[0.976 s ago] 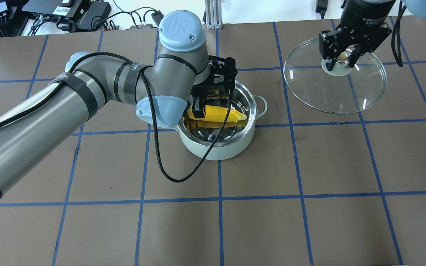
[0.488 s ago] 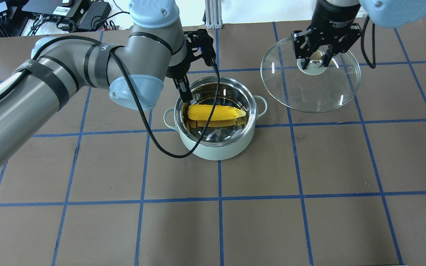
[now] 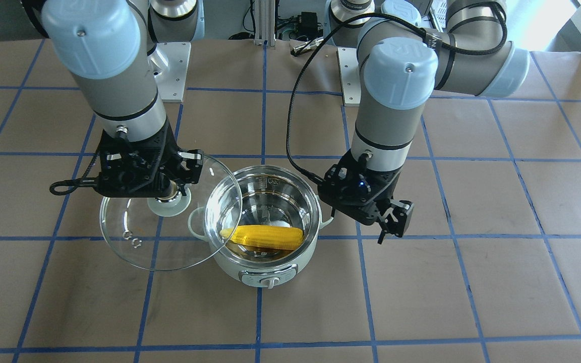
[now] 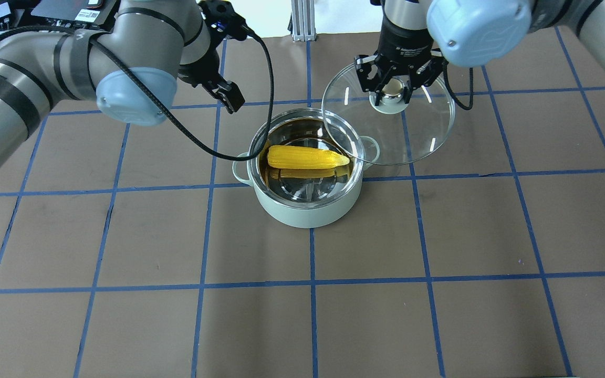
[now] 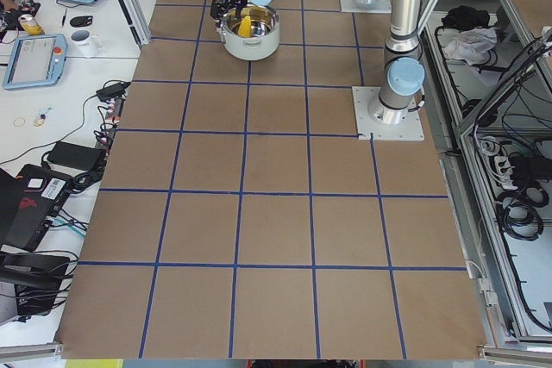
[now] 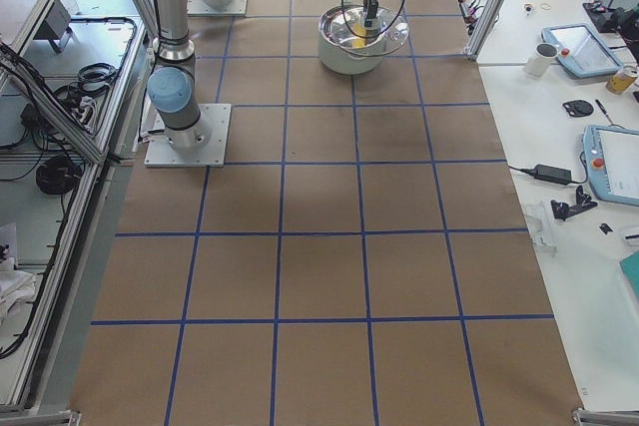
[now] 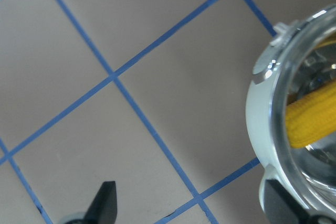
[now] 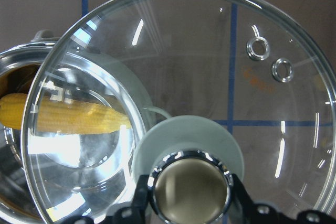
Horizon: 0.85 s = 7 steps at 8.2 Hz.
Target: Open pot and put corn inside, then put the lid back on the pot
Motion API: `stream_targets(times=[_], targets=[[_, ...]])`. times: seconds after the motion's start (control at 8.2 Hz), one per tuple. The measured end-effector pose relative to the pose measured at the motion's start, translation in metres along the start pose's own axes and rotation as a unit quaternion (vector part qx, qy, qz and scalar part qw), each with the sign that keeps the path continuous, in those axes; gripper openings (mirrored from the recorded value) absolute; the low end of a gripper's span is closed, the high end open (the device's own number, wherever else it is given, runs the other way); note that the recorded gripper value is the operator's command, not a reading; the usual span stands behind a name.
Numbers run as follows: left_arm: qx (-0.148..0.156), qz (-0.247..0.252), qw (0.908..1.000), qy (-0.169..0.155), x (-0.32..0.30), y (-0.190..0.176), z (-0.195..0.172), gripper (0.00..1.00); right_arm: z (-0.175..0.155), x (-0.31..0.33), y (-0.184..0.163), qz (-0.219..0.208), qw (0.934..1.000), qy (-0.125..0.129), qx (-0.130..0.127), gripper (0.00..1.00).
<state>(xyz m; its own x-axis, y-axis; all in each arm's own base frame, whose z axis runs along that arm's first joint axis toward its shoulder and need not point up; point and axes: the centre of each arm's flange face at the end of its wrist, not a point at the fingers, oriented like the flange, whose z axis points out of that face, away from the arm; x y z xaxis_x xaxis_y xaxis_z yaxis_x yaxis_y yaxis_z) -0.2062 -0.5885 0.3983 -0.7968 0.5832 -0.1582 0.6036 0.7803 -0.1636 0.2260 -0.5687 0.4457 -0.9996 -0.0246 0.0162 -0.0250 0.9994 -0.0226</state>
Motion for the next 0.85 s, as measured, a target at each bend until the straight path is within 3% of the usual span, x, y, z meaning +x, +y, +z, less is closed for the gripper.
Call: stream_targets(times=[0.24,0.49,0.61,0.85], targets=[[-0.022,-0.149,0.9886,0.005,-0.033,0.018,-0.006,1.0,0.013,-0.039,0.001,0.011,0.9998,-0.013,0.007,0.0],[-0.046,-0.277,0.9593,0.03,-0.038,0.027,-0.005,1.0,0.025,-0.078,0.002,0.026,0.9992,-0.026,0.018,0.0],[-0.049,-0.321,0.9451,0.034,-0.039,0.029,-0.006,1.0,0.03,-0.094,0.004,0.036,0.9985,-0.036,0.021,0.0],[-0.053,-0.353,0.9338,0.019,-0.05,0.036,-0.01,1.0,0.037,-0.115,0.008,0.049,0.9969,-0.06,0.013,0.0]])
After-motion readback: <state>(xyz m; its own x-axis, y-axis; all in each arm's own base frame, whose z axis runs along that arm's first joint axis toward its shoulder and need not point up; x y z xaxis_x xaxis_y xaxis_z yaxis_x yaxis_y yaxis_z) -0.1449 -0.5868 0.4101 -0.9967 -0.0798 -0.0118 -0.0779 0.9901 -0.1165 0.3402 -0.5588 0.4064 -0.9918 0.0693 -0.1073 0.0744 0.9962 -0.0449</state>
